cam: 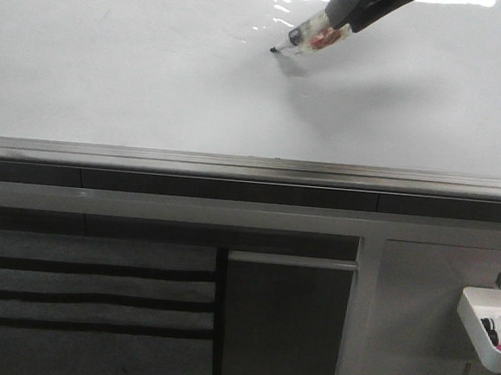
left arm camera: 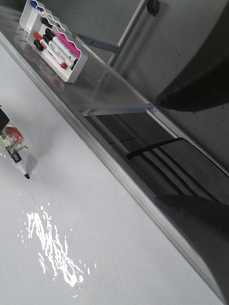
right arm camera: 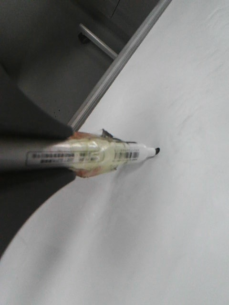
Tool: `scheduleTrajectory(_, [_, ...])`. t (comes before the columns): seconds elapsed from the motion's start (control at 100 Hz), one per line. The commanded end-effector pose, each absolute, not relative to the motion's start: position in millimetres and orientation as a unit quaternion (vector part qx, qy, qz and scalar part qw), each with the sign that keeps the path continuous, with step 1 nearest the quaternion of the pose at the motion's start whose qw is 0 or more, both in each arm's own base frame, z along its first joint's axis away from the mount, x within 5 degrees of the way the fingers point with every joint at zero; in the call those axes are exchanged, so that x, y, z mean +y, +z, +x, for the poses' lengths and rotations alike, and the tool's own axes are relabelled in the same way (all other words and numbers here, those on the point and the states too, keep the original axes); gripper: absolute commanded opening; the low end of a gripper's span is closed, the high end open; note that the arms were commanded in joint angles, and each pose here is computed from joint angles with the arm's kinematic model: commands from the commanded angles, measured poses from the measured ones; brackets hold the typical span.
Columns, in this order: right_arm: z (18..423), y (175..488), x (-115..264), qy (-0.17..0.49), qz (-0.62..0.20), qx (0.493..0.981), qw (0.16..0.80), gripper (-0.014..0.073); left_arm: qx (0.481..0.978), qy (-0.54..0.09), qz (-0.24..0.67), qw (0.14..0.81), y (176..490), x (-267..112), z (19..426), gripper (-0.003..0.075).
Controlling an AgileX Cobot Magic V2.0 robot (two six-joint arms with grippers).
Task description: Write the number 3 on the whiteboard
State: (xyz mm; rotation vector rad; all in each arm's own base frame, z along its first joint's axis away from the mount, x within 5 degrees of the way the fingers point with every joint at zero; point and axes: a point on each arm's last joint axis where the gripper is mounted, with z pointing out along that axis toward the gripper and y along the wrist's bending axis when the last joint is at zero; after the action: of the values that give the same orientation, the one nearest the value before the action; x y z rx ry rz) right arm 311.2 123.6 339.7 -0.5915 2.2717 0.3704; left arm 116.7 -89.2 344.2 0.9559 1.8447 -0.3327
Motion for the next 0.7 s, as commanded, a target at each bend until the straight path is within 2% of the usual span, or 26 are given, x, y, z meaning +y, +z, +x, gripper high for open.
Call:
scheduleTrajectory(0.0, [311.2, 366.4, 99.5, 0.118, -0.21, 0.875, 0.421, -0.0039, 0.744, -0.148, 0.368, 0.538, 359.6, -89.4, 119.0, 0.0367])
scheduleTrajectory(0.13, [306.2, 354.4, 95.5, 0.124, -0.211, 0.894, 0.376, -0.0039, 0.744, -0.148, 0.368, 0.538, 359.6, -89.4, 119.0, 0.0367])
scheduleTrajectory(0.4, [315.0, 342.7, 130.5, 0.139, -0.23, 0.869, 0.415, -0.0039, 0.744, -0.148, 0.368, 0.538, 359.6, -89.4, 119.0, 0.0367])
scheduleTrajectory(0.56, [308.1, 344.6, 110.7, 0.126, -0.228, 0.889, 0.376, -0.0039, 0.744, -0.148, 0.368, 0.538, 359.6, -89.4, 119.0, 0.0367])
scheduleTrajectory(0.69, [299.9, 330.2, 104.1, 0.127, -0.225, 0.905, 0.337, -0.0039, 0.744, -0.148, 0.368, 0.538, 359.6, -89.4, 119.0, 0.0367])
